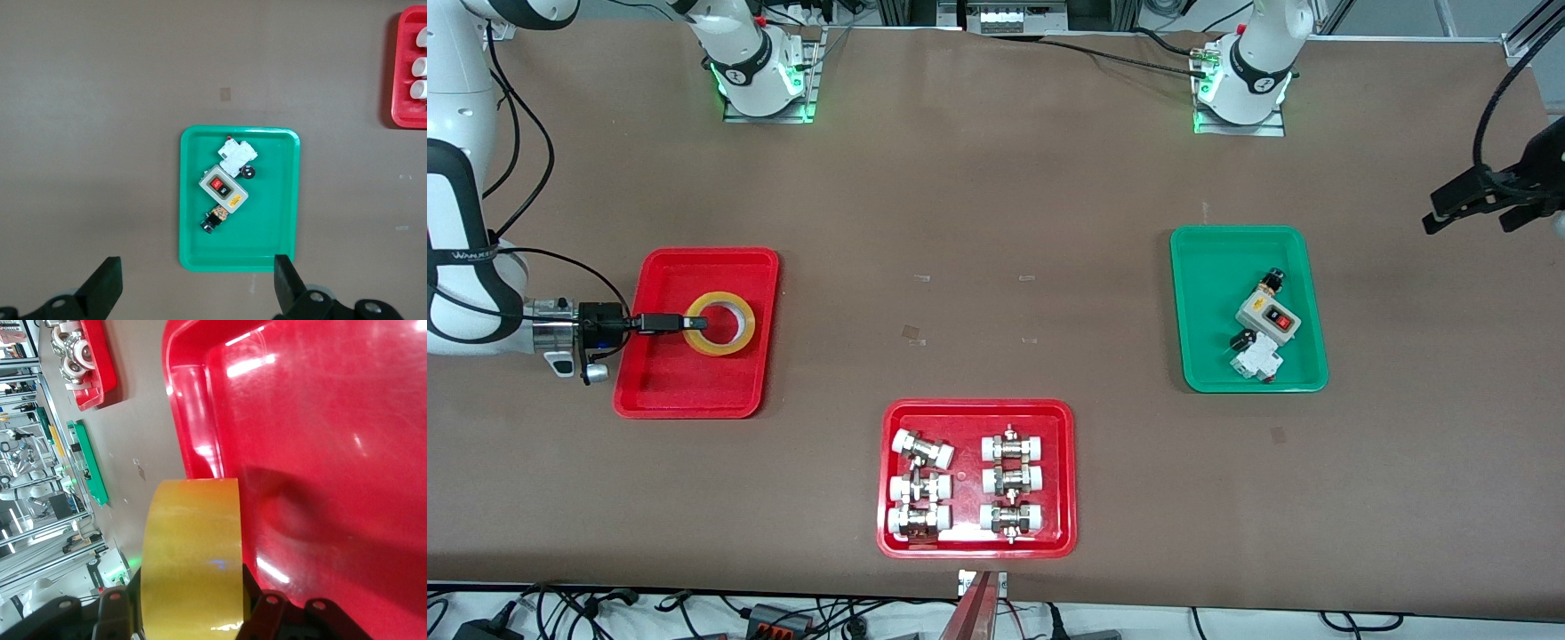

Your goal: Left arm passes tape to right arm into tray

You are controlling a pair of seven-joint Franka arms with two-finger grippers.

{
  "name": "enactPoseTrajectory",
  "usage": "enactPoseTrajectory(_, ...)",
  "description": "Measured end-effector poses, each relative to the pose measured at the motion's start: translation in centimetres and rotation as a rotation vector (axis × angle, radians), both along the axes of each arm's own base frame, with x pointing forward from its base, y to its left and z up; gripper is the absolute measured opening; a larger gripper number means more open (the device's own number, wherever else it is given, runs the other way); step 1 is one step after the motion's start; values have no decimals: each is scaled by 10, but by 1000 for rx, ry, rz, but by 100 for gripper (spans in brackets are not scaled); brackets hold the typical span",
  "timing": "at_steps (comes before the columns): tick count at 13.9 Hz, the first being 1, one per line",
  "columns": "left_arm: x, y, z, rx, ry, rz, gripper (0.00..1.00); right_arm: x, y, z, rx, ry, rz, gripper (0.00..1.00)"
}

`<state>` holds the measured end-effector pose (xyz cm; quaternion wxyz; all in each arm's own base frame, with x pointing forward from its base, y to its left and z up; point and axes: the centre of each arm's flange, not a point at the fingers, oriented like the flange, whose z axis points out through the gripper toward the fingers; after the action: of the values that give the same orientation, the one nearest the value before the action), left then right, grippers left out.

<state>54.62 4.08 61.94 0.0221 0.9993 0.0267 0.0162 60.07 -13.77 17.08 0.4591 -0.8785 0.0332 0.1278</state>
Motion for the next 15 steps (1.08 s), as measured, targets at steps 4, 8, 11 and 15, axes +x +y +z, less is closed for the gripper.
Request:
enactPoseTrajectory(4,-6,0,11,2,-18,-13,100,-4,-10,-3,-12,6,-1,53)
enactPoseTrajectory(8,-6,-20,11,11,-11,-51,100,-7,-18,-7,-12,13,-12,54)
enactPoseTrajectory(11,-9,-16,31,13,-5,-46,100,-10,-22,-12,-13,21,-15,80)
enactPoseTrajectory(15,5,-9,17,39,65,-42,100,-1,-23,-11,-156,-13,80,100)
